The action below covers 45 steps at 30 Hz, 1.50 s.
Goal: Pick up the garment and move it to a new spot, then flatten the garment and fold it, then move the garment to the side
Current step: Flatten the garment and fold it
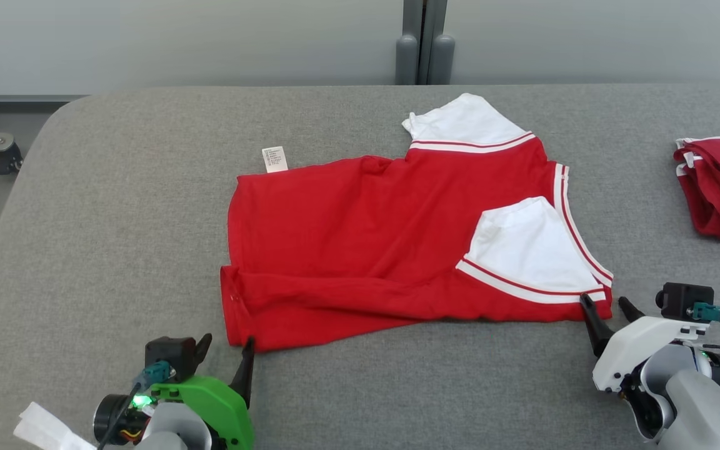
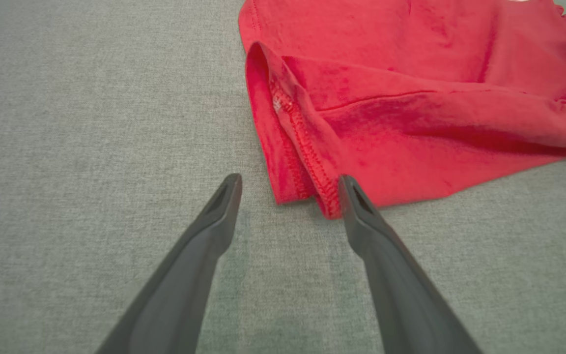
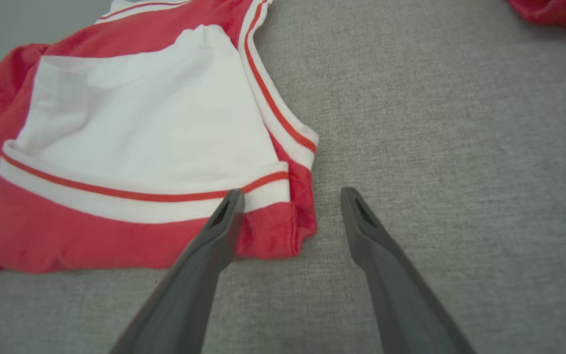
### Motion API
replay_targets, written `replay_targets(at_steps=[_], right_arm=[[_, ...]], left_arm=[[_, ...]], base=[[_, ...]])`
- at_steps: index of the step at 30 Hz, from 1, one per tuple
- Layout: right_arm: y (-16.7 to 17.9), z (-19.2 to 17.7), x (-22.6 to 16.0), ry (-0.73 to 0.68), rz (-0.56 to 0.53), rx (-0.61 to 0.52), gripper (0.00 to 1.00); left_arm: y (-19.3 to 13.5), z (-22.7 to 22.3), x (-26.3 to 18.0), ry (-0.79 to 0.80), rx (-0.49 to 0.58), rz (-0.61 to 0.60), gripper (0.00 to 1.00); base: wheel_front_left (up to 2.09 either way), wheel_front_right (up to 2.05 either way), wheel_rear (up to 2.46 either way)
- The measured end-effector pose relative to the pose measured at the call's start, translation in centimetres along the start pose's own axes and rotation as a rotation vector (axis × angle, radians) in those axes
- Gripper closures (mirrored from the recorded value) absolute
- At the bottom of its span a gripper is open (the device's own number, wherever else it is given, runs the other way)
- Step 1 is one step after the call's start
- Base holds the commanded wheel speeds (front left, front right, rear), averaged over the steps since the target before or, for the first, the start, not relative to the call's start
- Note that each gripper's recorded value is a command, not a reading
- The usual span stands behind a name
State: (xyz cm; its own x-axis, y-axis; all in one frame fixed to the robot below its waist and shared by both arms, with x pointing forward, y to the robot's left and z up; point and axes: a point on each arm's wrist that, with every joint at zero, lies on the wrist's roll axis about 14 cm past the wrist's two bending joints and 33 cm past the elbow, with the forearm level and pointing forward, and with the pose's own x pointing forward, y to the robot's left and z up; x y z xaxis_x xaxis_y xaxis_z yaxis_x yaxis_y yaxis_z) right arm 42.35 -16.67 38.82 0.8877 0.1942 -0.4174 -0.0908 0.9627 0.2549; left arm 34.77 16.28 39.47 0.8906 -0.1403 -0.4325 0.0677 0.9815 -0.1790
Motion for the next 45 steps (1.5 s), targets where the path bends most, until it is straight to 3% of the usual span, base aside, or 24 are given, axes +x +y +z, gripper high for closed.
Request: replay_targets(at_steps=[8, 14, 15, 16, 18, 23, 28, 30, 32, 45], right_arm=[[0.1, -0.4, 0.9, 0.022, -0.005, -0.002, 0.00], [0.3, -0.7, 1.3, 0.037, -0.004, 0.006, 0.00], [0.2, -0.7, 1.3, 0.040, -0.007, 0.009, 0.17], [0.2, -0.8, 1.4, 0.045, -0.008, 0.009, 0.51], [0.3, -1.1, 1.5, 0.062, -0.005, 0.010, 1.00], [0.8, -1.3, 1.7, 0.083, 0.009, 0.024, 1.00], [0.7, -1.1, 1.6, 0.076, 0.011, 0.026, 1.00], [0.6, -1.0, 1.5, 0.074, 0.012, 0.025, 1.00], [0.7, -0.9, 1.5, 0.072, 0.013, 0.024, 1.00], [1.1, 2.1, 0.5, 0.013, 0.069, 0.051, 1.00]], left_arm=[[-1.5, 0.7, 1.8, 0.013, 0.003, -0.006, 0.00], [0.2, -1.2, 2.0, 0.096, 0.014, 0.074, 0.00], [0.5, -1.5, 2.0, 0.109, 0.017, 0.087, 0.00], [0.8, -1.7, 2.0, 0.115, 0.017, 0.094, 0.00], [0.9, -1.8, 2.0, 0.124, 0.009, 0.092, 0.00], [-0.2, -2.2, 2.0, 0.151, 0.000, 0.012, 0.00], [-0.5, -2.5, 2.0, 0.172, -0.022, -0.009, 0.52], [-0.6, -2.7, 2.0, 0.179, -0.032, -0.012, 0.64], [-0.5, -2.7, 2.0, 0.180, -0.030, -0.009, 1.00], [-0.1, 1.4, 1.5, 0.050, 0.053, -0.064, 1.00]], base=[[0.00, 0.00, 0.00], [0.00, 0.00, 0.00], [0.00, 0.00, 0.00], [0.00, 0.00, 0.00], [0.00, 0.00, 0.00], [0.00, 0.00, 0.00], [0.00, 0.00, 0.00], [0.00, 0.00, 0.00], [0.00, 0.00, 0.00], [0.00, 0.00, 0.00]])
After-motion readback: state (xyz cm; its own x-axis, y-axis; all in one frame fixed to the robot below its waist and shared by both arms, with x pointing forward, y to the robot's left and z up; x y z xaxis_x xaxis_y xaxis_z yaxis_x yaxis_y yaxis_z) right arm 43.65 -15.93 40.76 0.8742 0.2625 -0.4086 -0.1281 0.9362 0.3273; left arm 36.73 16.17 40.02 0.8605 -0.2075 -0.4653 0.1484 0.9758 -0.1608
